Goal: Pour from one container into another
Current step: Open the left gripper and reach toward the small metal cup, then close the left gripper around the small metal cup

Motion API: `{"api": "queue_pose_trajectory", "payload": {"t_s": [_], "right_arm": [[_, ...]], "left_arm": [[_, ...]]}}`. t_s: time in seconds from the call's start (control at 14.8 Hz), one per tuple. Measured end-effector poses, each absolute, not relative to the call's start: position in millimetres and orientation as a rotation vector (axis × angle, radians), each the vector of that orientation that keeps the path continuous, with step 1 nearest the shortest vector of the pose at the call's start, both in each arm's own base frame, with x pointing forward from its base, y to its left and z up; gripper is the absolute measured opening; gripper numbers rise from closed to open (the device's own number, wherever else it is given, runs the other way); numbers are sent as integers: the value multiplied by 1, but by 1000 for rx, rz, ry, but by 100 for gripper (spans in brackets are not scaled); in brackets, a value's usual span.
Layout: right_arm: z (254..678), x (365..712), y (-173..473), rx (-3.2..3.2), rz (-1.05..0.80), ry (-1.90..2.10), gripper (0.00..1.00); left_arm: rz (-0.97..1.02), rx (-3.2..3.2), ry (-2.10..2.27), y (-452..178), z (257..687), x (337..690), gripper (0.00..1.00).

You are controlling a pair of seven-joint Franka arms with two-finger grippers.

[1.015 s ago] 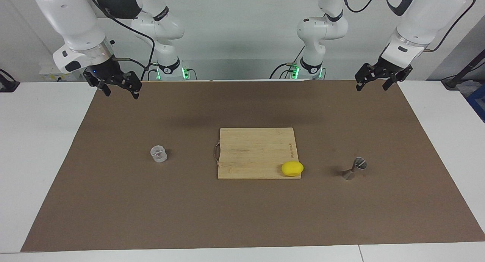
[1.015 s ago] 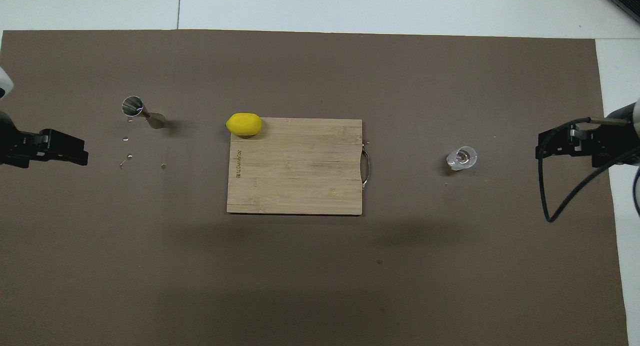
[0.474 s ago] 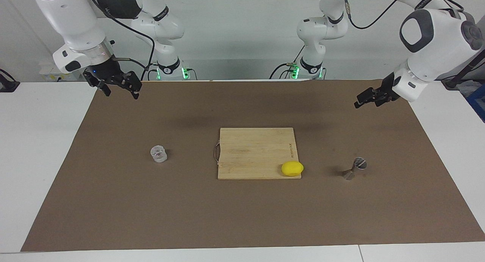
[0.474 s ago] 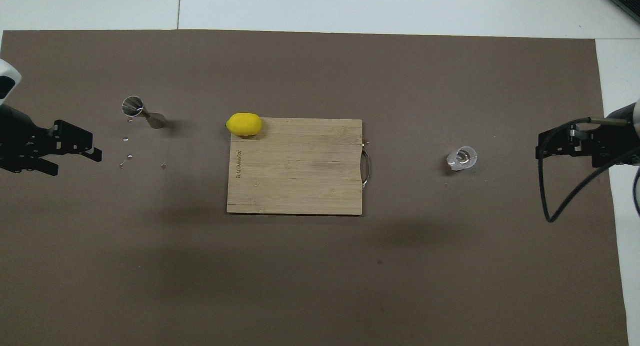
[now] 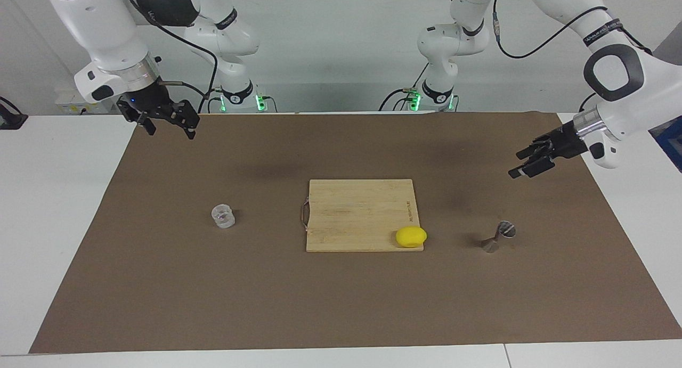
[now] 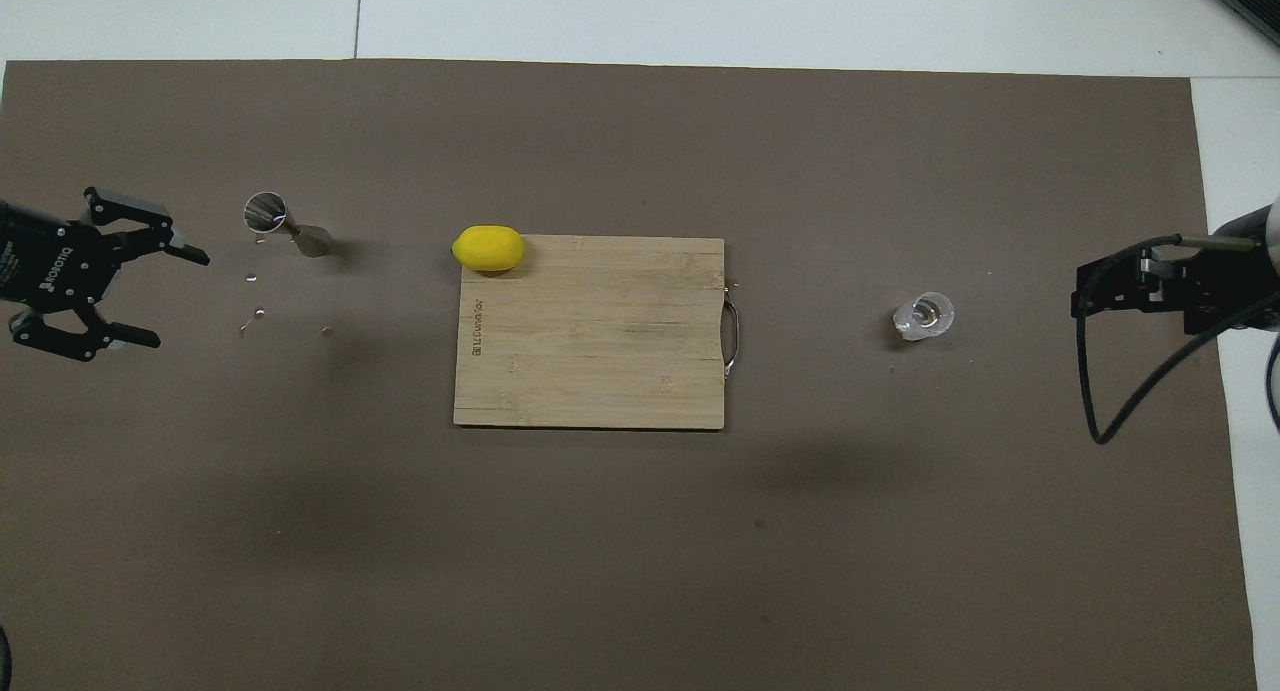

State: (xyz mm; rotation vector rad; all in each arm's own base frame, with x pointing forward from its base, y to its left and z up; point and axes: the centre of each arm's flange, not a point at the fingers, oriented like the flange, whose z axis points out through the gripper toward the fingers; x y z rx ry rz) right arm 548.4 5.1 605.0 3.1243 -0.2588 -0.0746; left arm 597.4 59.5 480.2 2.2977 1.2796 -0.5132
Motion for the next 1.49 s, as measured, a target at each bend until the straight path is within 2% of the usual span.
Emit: {"api": "queue_pose_trajectory", "payload": {"t_s": [0.34,0.61,0.88,1.49], "right_arm": [[605,548,5,3124,-75,-259,100],[605,548,5,3124,-75,-259,100],[605,548,5,3124,-76,-259,100],[605,548,19,3127,-71,-220,100]], "left_arm": [[-627,1631,1791,84,433,613,100],[-708,1287,1890,115,385,613,100],[-775,1089,1909,113,347,608,100],[-731,964,1941,95,325,618,100]]}}
